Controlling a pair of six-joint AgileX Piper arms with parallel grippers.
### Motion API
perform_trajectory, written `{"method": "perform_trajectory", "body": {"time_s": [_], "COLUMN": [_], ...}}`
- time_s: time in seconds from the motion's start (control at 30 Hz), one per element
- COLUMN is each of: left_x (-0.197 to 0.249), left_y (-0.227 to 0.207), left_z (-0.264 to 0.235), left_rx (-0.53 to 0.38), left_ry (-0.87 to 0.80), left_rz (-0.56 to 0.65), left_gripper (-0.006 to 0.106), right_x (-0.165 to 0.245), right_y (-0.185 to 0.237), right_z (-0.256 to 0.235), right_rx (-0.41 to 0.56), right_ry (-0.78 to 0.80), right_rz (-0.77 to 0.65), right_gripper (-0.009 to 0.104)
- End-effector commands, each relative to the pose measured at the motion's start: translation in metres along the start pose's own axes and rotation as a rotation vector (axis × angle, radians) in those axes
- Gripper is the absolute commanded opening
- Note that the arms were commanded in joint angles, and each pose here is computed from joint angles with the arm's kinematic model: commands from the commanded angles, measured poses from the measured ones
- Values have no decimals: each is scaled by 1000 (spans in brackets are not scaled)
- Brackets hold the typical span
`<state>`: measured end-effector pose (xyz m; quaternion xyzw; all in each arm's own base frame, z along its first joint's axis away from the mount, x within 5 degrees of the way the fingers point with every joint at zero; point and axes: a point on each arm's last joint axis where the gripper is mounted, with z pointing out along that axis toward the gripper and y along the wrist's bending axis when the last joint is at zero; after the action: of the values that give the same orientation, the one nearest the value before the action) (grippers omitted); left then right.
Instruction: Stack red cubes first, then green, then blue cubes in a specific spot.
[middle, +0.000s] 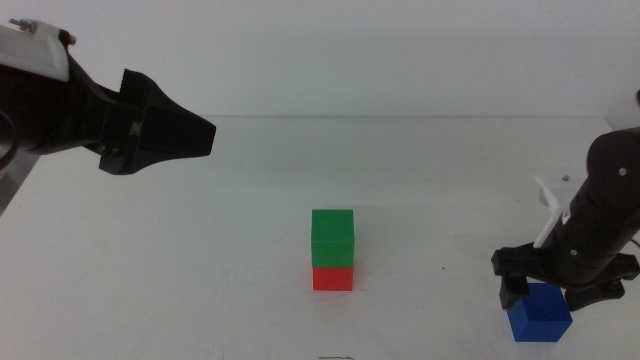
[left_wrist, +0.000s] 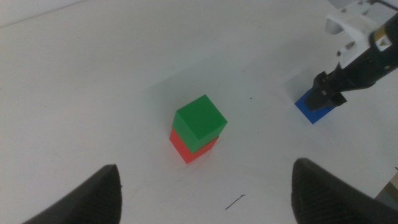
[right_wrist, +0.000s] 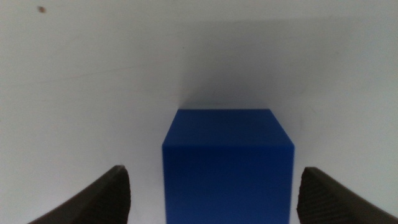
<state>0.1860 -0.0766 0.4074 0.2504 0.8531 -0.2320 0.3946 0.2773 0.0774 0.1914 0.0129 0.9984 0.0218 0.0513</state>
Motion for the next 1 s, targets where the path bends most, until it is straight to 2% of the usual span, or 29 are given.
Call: {"method": "perform_trajectory", "body": {"time_s": [0.0,0.1,0.17,0.23,0.3,0.33,0.47,0.57,0.67,0.97], "left_x": [-11,-11,-11,-11,-11,-11,-11,-11,-11,-11], "left_y": [-6,-6,-6,-6,-6,-6,-6,-6,-6,-6], "left_z": [-10,-10,-10,-10,-10,-10,-10,-10,-10,-10], "left_rx": [9,9,9,9,9,9,9,9,9,9], "left_ry": [-100,-100,-100,-100,-100,-100,-100,-100,-100,-100], "left_rz": [-8,-8,-8,-8,-8,-8,-8,-8,-8,-8], "left_gripper": [94,94,94,94,94,94,94,94,94,94], "right_x": [-8,-10,-10,-9,-7,-7,-9,-12,-16,-22], "right_y": [1,1,1,1,2,3,14,28,44,106], "right_z": [-9,-2,0,-3,-10,-16,-49,-75,-102,-139], "right_rx": [-4,7,11,10,12,19,47,106,133,3], "right_ry": [-59,-42,-37,-39,-31,-24,-8,-11,-61,-200], "right_rz": [-10,-14,-16,-16,-30,-44,-25,5,-1,-6], "right_gripper": [78,71,58,33,4,-2,-1,-1,-1,-1]}}
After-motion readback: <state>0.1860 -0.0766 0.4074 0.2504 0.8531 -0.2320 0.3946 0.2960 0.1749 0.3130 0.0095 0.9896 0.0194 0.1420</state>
